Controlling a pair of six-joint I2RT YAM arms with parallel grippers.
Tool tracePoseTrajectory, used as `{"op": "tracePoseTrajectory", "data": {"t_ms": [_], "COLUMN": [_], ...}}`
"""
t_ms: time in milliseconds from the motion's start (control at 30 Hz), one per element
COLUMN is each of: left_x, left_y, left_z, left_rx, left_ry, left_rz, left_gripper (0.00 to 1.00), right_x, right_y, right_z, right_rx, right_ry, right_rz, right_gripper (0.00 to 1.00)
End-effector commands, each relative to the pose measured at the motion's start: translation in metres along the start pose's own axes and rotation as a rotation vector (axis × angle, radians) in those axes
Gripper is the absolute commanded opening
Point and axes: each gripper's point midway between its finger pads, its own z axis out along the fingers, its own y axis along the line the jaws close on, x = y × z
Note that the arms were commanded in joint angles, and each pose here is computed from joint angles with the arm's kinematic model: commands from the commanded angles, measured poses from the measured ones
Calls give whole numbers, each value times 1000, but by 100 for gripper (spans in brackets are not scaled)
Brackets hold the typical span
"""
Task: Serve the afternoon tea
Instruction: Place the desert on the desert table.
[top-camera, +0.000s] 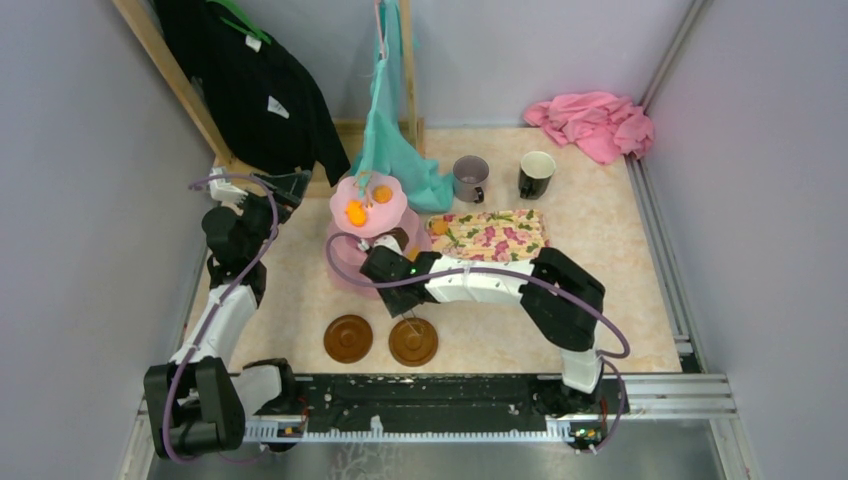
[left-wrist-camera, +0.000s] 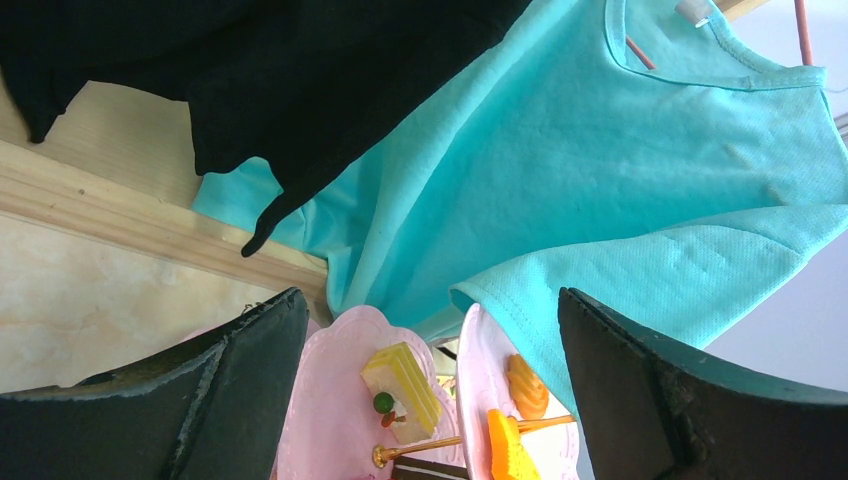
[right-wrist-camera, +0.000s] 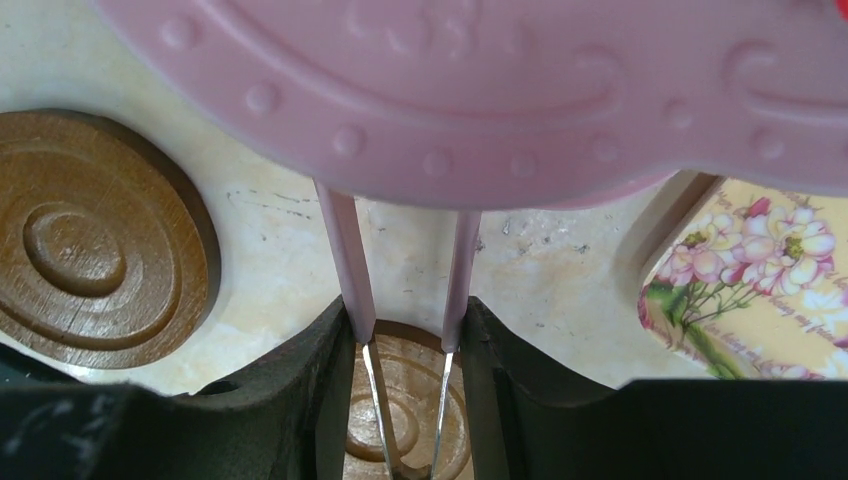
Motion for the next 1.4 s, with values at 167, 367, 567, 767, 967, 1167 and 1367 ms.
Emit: {"op": "tracePoseTrajectory", "data": {"t_ms": [167,367,567,767,967,1167,1367], "left_x": [-3,-2,-1,-1,-1,-1,0], "left_y": [-3,-2,-1,0,1,1,1], "left_z": [-2,-2,-2,-1,-1,-1,-1], "left_rx": [16,15,12,10,8,7,9], "left_ry": [-14,-13,-11,-11,-9,-9,-6], "left_rz": [0,-1,-2,-2,-2,-1,-2], "left_gripper": [99,99,99,99,99,99,99], "right_x": [-34,-39,-39,-35,-34,-32,-29], "right_y": [10,7,10,12,12,13,14], "right_z": [4,6,11,16,17,18,20], "right_rx": [12,35,27,16,13,7,1], "right_ry": [-130,-162,-156,-144,-138,-131,-122], "right_rz": [64,86,85,78,75,74,74], "right_gripper": [15,18,26,35,40,42,44]}}
